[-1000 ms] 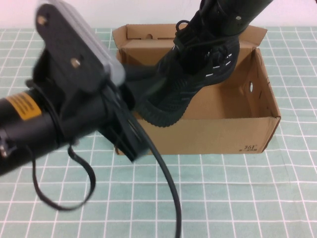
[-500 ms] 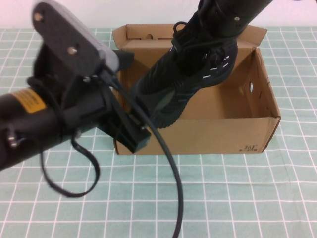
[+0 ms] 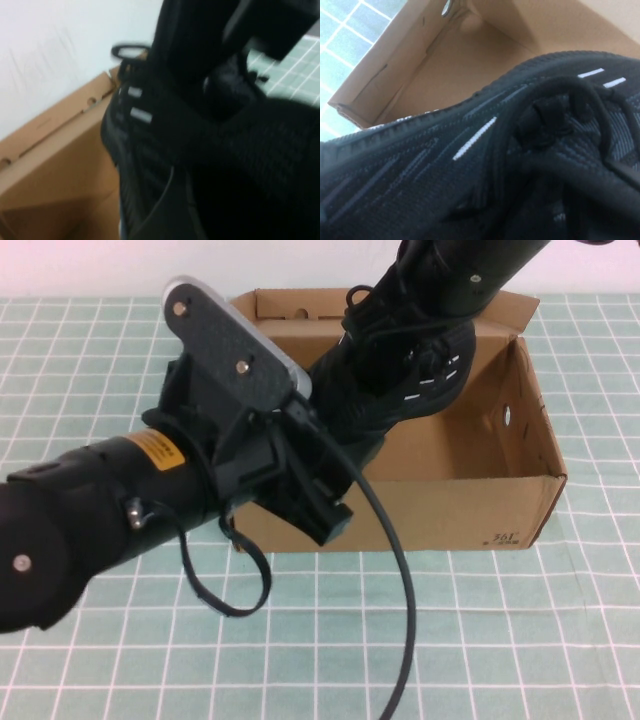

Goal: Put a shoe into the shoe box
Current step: Hand over the shoe

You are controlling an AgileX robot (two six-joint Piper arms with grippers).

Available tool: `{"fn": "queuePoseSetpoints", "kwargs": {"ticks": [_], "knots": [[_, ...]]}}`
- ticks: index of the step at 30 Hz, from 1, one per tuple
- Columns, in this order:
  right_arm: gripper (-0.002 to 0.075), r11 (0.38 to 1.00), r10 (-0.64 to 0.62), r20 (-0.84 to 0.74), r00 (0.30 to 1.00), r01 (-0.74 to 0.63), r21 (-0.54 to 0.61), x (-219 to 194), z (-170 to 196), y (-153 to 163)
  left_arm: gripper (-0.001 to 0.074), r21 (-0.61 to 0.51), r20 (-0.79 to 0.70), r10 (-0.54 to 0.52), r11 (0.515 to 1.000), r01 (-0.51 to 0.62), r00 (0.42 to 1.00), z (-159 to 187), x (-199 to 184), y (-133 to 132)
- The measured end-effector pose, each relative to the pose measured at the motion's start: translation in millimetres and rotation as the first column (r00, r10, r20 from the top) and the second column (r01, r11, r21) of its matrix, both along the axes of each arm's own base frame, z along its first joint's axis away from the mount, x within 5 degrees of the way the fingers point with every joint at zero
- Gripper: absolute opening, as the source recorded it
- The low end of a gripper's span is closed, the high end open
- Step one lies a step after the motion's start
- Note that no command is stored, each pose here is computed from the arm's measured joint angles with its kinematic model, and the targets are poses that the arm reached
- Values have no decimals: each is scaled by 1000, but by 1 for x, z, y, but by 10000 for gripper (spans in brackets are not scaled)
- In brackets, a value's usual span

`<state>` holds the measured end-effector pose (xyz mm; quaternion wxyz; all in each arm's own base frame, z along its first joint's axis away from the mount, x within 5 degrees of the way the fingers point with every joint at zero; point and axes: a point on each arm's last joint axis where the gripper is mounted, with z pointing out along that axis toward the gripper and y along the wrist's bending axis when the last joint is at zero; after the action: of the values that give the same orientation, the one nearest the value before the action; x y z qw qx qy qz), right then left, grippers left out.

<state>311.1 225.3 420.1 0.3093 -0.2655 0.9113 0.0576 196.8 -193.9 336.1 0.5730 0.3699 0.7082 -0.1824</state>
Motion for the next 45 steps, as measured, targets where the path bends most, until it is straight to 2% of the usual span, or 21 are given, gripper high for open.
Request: {"fn": "queuePoseSetpoints", "kwargs": {"ticks": [8, 10, 11, 13, 14, 15, 17, 23, 26, 28, 32, 33, 35, 41, 45], "knots": [[9, 1000, 4, -11, 1000, -4, 15, -1, 0, 1, 585, -6, 15, 7, 1000, -6, 1000, -5, 4, -8], [9, 1000, 5, -14, 1000, -4, 15, -1, 0, 1, 542, -10, 9, 10, 1000, -10, 1000, -6, 5, -8], [9, 1000, 5, -15, 1000, -5, 16, -1, 0, 1, 479, -16, 0, 15, 1000, -15, 1000, -7, 5, -9], [9, 1000, 5, -17, 1000, -5, 16, -1, -1, 2, 262, -24, -11, 19, 1000, -19, 1000, -8, 6, -9], [9, 1000, 5, -19, 1000, -5, 15, -1, -1, 1, 176, -20, -12, 16, 1000, -16, 1000, -8, 6, -9], [9, 1000, 5, -21, 1000, -5, 13, -2, -1, 1, 118, -17, -12, 15, 1000, -15, 1000, -8, 6, -9], [9, 1000, 4, -24, 1000, -4, 11, -2, -1, 1, 64, -16, -20, 12, 1000, -12, 1000, -9, 5, -9], [10, 1000, 0, -28, 1000, 0, -2, -1, -2, 0, 46, -9, -26, 7, 1000, -7, 1000, -10, 5, -10], [49, 1000, 0, -28, 1000, 0, -2, -1, -2, 0, 45, -9, -26, 7, 1000, -7, 1000, -10, 5, -10], [128, 1000, -1, -22, 1000, 1, 1, -1, -2, 0, 44, -5, -35, 2, 1000, -2, 999, -10, 4, -10], [394, 1000, 20, 1, 1000, -20, -12, 0, -1, 0, 39, 9, -64, -11, 1000, 12, 998, -13, 3, -11], [437, 999, 45, 11, 999, -45, -17, 0, 0, 1, 39, 14, -72, -13, 1000, 14, 997, -15, 3, -11], [475, 995, 100, 25, 995, -99, -26, -2, 3, 2, 36, 17, -79, -13, 1000, 15, 997, -16, 3, -11], [483, 974, 229, 152, 962, -225, -40, -19, 32, -8, 35, 26, -70, -18, 999, 20, 997, -16, 3, -11], [468, 968, 249, 277, 928, -234, -88, -35, 61, -26, 34, 41, 13, -40, 998, 39, 999, -2, -4, -4]]}}
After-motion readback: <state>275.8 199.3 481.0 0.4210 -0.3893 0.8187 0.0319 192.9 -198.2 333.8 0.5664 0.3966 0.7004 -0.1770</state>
